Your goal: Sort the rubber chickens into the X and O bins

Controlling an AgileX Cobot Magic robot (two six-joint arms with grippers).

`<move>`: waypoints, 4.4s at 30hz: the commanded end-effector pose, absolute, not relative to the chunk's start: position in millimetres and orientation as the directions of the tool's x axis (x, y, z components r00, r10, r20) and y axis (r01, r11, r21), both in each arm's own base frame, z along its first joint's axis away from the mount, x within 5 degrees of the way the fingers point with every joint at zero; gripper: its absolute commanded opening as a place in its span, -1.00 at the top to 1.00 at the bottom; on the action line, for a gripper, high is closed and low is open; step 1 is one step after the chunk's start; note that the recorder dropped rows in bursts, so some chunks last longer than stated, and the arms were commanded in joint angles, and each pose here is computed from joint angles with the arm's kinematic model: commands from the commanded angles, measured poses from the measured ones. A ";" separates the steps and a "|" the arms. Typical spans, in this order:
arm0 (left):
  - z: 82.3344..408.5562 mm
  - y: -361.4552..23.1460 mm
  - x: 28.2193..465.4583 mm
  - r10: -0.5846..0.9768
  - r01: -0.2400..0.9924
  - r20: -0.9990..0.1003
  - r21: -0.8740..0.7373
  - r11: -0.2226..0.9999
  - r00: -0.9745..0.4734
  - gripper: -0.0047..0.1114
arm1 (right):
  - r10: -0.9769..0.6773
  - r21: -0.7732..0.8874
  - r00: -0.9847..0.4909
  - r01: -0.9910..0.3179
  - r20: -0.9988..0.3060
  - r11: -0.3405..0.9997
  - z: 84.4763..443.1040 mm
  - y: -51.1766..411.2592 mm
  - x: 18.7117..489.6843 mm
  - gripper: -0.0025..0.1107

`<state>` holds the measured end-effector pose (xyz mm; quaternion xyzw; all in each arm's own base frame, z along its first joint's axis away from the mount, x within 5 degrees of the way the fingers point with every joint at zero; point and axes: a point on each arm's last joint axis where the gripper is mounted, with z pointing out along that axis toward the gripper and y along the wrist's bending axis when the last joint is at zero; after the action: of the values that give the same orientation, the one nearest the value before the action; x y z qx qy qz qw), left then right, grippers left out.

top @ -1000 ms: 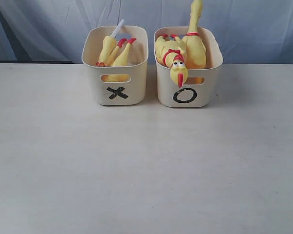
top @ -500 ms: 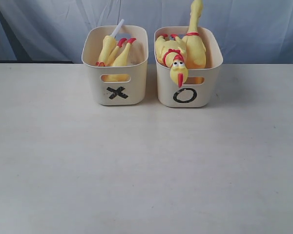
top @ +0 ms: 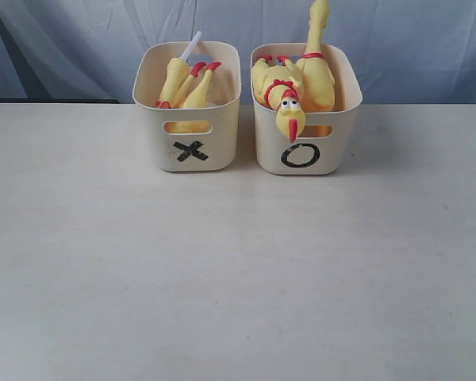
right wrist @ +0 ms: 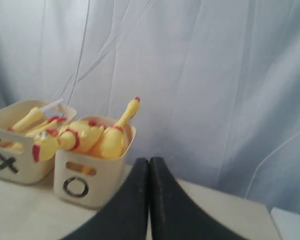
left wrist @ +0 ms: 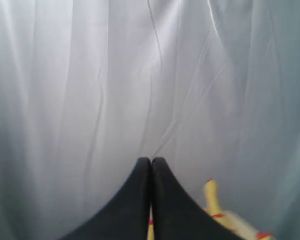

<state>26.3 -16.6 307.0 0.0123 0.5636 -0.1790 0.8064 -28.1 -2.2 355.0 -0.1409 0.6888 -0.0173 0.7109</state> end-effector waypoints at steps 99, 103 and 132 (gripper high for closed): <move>195.0 5.5 55.9 0.003 -0.038 -0.994 0.007 0.999 -0.114 0.91 | -0.265 -0.236 -0.141 -0.193 -0.954 0.952 188.4 8.5 54.2 0.97; 195.0 5.5 55.9 0.003 -0.038 -0.994 0.007 0.999 -0.114 0.91 | -0.262 -0.233 -0.142 -0.194 -0.955 0.953 188.4 8.6 54.2 0.97; 194.0 6.0 55.7 0.192 -0.019 -0.973 0.196 0.980 -0.131 0.91 | -0.088 -0.057 -0.190 -0.165 -0.978 0.985 186.9 8.5 53.9 0.97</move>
<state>55.9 5.5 195.8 0.0580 0.7456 0.0758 0.6595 54.1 8.6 186.7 -0.0867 0.7731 0.0282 0.6277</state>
